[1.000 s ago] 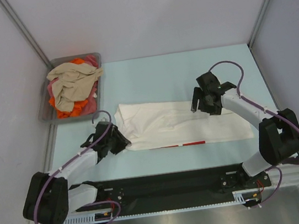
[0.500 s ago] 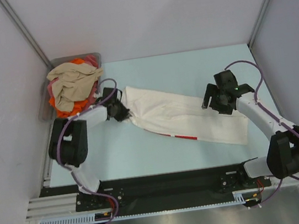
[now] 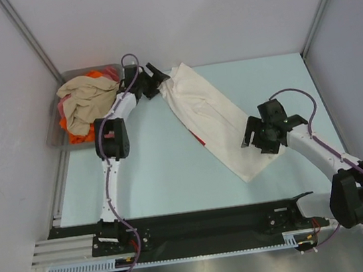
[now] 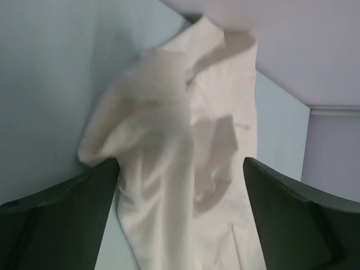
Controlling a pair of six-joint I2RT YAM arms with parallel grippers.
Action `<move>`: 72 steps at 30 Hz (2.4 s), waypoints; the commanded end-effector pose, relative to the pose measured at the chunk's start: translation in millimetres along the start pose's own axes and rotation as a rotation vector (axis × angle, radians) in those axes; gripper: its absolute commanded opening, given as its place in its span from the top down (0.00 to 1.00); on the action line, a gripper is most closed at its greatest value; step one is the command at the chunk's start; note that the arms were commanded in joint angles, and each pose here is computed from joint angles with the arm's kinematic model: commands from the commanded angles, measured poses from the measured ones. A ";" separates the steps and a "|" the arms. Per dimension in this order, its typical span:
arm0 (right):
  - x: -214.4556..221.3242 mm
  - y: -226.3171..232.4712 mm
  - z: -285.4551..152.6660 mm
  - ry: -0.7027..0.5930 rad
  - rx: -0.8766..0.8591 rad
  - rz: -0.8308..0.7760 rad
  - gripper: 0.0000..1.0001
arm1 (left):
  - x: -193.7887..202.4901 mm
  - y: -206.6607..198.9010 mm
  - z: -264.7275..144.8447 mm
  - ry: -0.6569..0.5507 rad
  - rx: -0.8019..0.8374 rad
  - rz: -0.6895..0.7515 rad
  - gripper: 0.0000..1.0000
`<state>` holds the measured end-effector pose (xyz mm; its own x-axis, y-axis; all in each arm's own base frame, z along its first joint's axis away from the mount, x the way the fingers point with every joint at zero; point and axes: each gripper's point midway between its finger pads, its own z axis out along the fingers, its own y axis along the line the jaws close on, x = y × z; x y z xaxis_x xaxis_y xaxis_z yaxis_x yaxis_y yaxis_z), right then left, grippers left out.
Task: Fold and stack the t-shirts
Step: Fold the tshirt
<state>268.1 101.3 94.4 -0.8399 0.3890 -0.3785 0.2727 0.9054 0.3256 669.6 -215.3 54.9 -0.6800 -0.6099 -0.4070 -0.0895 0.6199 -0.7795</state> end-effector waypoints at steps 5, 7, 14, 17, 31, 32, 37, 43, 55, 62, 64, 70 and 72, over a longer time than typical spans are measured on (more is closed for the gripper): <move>44.0 -6.1 -7.1 0.014 0.014 0.056 0.19 | -29.7 -52.6 -118.3 -0.074 0.009 0.153 0.00; 55.6 -12.5 -1.7 0.018 0.047 0.070 0.20 | -28.7 -48.3 -135.4 -0.054 -0.047 0.159 0.00; 88.5 -12.5 17.1 0.060 0.074 0.041 0.25 | -20.9 -59.7 -219.4 -0.089 -0.131 0.234 0.00; 101.5 -14.3 25.6 0.082 0.089 0.030 0.27 | -9.5 -60.7 -247.6 -0.076 -0.128 0.232 0.00; 121.2 5.7 50.0 0.123 0.078 0.001 1.00 | 44.6 -59.9 -334.4 -0.036 -0.112 0.311 0.00; 130.2 18.2 46.0 0.134 0.049 -0.027 1.00 | 47.7 -58.9 -338.4 -0.031 -0.115 0.315 0.00; 167.3 91.5 28.3 0.180 -0.060 -0.094 1.00 | 63.3 -43.4 -366.1 -0.048 -0.173 0.348 0.00; 214.8 151.5 20.4 0.223 -0.024 -0.267 1.00 | 97.8 -20.4 -391.0 0.005 -0.218 0.336 0.00; 185.4 154.6 -23.7 0.124 -0.043 -0.415 0.05 | 185.6 21.8 -396.4 0.173 -0.189 0.271 0.00; 158.4 83.2 -18.8 0.104 -0.034 -0.255 0.15 | 243.4 25.2 -391.3 0.287 -0.159 0.278 0.05; 146.6 70.9 -20.3 0.094 -0.067 -0.172 0.17 | 255.4 27.2 -389.9 0.305 -0.145 0.257 0.09; 150.2 27.5 -16.1 0.119 -0.076 -0.064 0.21 | 302.7 39.3 -383.0 0.418 -0.106 0.223 0.15; 155.4 17.8 -12.5 0.131 -0.069 -0.056 0.23 | 314.5 41.6 -380.5 0.444 -0.101 0.229 0.15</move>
<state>137.3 171.2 49.4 -0.9124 0.2802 -0.2982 0.1872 0.9338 0.3048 171.4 -174.8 70.0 -0.9366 -0.1847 -0.2978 0.0218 0.8174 -0.5757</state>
